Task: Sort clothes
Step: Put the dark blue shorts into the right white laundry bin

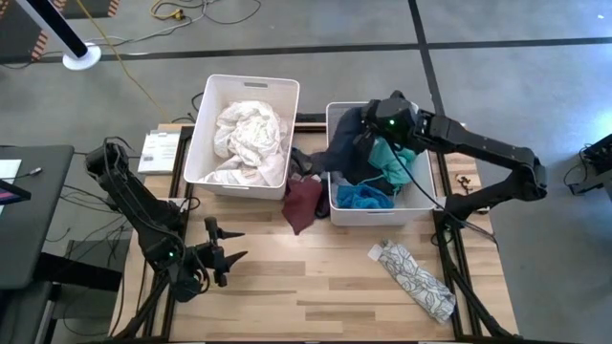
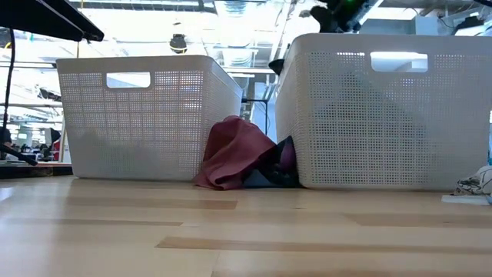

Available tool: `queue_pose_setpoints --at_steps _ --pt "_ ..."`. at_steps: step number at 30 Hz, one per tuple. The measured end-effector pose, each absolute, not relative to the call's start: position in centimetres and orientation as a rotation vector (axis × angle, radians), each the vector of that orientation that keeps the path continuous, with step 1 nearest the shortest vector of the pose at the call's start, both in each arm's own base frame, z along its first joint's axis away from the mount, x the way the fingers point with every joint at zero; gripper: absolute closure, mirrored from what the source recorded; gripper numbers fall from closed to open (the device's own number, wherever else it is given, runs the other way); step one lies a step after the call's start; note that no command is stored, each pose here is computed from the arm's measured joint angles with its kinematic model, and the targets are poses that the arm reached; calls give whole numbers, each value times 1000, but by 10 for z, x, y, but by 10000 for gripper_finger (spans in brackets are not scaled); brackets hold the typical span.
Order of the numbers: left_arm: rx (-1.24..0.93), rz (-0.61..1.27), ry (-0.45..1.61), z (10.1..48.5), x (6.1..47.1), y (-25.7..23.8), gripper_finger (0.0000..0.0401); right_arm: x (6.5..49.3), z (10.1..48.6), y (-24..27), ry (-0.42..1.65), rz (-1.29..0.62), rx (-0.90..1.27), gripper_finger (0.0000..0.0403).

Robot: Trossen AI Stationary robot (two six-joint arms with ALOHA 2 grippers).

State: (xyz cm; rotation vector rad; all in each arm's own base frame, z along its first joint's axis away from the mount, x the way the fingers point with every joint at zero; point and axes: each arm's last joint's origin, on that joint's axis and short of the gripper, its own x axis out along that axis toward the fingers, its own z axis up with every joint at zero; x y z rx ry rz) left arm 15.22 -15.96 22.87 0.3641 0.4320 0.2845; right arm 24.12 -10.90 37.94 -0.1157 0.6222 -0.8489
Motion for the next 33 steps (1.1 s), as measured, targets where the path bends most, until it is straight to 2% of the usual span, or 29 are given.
queue_pose_setpoints --at_steps 14,21,33 --pt "360 286 431 229 152 -160 168 229 375 -127 620 -1038 -24 403" --pt "364 288 431 229 153 -159 168 245 350 -130 589 -849 65 403" --pt "361 289 419 231 156 -160 168 293 271 -154 801 -648 172 394"
